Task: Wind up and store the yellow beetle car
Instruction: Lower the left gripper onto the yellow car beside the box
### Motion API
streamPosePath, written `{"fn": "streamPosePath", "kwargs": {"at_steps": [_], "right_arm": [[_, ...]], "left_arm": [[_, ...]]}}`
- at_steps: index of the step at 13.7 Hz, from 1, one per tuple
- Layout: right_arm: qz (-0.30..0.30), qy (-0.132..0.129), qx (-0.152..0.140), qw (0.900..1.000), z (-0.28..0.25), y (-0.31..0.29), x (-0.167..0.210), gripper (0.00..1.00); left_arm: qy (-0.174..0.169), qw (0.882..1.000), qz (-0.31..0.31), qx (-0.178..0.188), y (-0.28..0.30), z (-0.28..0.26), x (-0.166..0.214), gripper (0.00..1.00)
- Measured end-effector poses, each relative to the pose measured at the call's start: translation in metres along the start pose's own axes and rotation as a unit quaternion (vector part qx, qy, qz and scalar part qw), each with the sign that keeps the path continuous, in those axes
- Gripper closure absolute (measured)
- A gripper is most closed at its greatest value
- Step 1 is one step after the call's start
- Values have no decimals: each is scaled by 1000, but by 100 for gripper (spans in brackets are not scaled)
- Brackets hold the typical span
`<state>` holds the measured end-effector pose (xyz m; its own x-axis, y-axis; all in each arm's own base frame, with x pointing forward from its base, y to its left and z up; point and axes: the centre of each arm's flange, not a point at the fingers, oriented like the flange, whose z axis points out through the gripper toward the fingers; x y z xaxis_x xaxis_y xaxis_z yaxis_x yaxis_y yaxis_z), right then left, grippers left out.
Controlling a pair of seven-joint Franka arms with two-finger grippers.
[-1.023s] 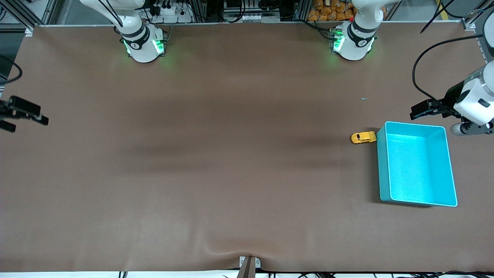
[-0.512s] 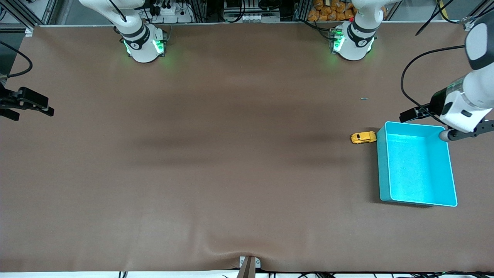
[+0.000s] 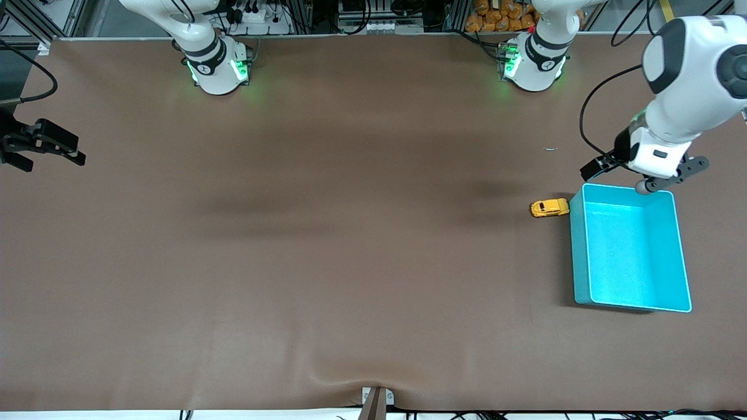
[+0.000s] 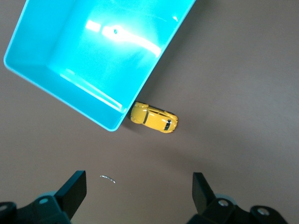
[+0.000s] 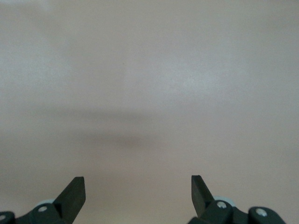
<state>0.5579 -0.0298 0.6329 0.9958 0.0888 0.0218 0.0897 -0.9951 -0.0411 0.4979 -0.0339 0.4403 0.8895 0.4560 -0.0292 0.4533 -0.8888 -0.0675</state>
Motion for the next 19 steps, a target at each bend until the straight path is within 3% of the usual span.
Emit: {"fn": "streamPosePath", "kwargs": {"at_steps": [3, 7, 12, 15, 19], "right_arm": [[18, -1, -1, 1000, -1, 0, -1, 0], [21, 0, -4, 1000, -6, 0, -4, 0], [22, -1, -12, 1000, -7, 2, -4, 0], [24, 0, -14, 1000, -8, 2, -5, 0], [24, 2, -14, 1000, -11, 2, -5, 0]], "left_arm": [[5, 997, -72, -3, -5, 31, -7, 0], [-4, 984, -175, -17, -8, 63, -12, 0], [-29, 952, -304, -30, 1, 113, 8, 0], [-41, 926, -375, -37, 7, 145, 16, 0], [-47, 899, -434, -42, 10, 167, 20, 0]]}}
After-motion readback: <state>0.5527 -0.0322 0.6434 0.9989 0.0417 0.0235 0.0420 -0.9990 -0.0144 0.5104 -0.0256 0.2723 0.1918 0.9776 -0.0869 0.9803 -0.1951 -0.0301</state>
